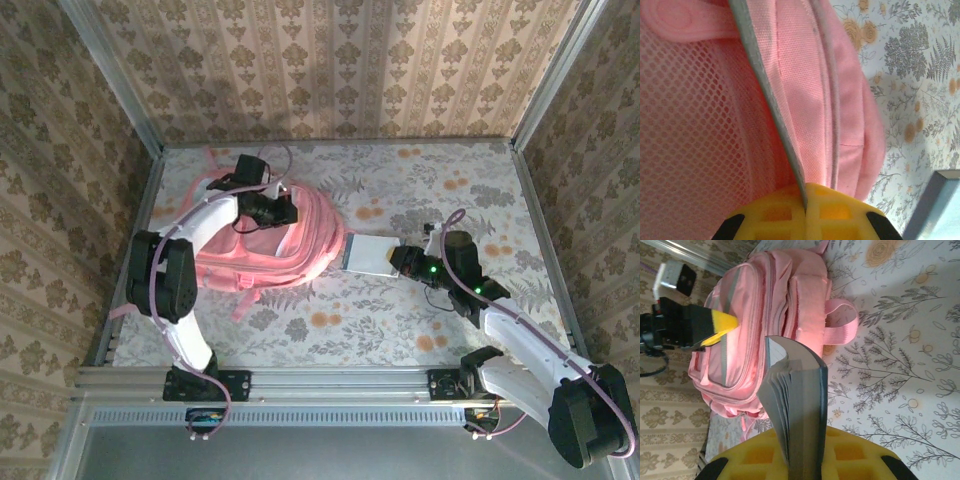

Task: Pack the student bag

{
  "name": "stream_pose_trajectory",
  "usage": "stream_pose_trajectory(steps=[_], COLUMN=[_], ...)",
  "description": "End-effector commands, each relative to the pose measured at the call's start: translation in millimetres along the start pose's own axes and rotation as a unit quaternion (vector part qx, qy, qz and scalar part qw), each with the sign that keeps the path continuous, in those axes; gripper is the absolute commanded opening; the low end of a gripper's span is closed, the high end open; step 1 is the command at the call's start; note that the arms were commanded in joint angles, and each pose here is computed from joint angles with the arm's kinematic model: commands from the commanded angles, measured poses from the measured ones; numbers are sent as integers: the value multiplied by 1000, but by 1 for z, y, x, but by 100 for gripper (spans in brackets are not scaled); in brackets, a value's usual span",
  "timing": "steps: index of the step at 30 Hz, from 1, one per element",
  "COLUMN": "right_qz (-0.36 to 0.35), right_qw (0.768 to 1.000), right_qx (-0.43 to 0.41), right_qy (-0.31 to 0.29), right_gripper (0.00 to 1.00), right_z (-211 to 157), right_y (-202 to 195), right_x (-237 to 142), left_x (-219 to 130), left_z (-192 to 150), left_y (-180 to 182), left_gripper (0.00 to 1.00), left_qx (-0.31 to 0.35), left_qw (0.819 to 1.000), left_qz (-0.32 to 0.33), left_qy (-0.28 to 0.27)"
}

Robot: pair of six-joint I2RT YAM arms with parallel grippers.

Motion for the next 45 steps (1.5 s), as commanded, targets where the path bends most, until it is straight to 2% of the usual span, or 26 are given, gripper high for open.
stream_pose_trajectory(steps=[1,7,13,17,20,21,22,24,26,29,35,39,45], right_qz=[-15,-23,31,73,104,118,131,155,166,183,193,196,204], right_qw=[999,998,998,995,991,988,986,982,980,977,975,974,973], right_qx=[-14,-2,28,55,75,84,90,99,102,105,102,103,103], right_qy=[-47,-57,-44,-38,-41,-44,-45,-44,-46,-44,-38,-38,-37], right_gripper=[0,0,0,0,0,0,0,0,0,0,0,0,0], right_z=[17,22,27,33,40,42,45,48,50,49,44,44,45], right_y=[11,13,20,32,45,49,54,64,71,78,88,92,97], right_x=[-10,-11,1,6,8,8,7,5,1,-3,-3,-3,-4], left_x=[-38,-87,-120,-114,-91,-83,-77,-69,-72,-89,-92,-79,-51], left_z=[0,-12,-23,-31,-44,-47,-50,-53,-52,-52,-57,-69,-76], left_y=[-43,-85,-112,-112,-121,-123,-124,-124,-125,-136,-171,-198,-204], left_gripper=[0,0,0,0,0,4,12,33,45,57,66,66,65], left_qx=[57,92,116,111,126,130,132,132,139,174,229,289,302], left_qw=[998,989,980,980,979,980,981,985,987,984,973,956,950], left_qz=[-31,-98,-146,-156,-158,-148,-138,-109,-85,-45,-12,41,73], left_qy=[-25,-55,-67,-45,-1,10,17,24,15,-11,-12,-6,15])
Point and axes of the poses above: each hand's point on the last joint's axis, 136 mm out from that joint toward the fingers, its own x axis out along the fingers, its own y axis along the line the jaws close on, z = x × y, the point moved 10 cm from there along -x, back along the fingers, and after that the axes turned 1 degree about -x, right-handed, at the moved point
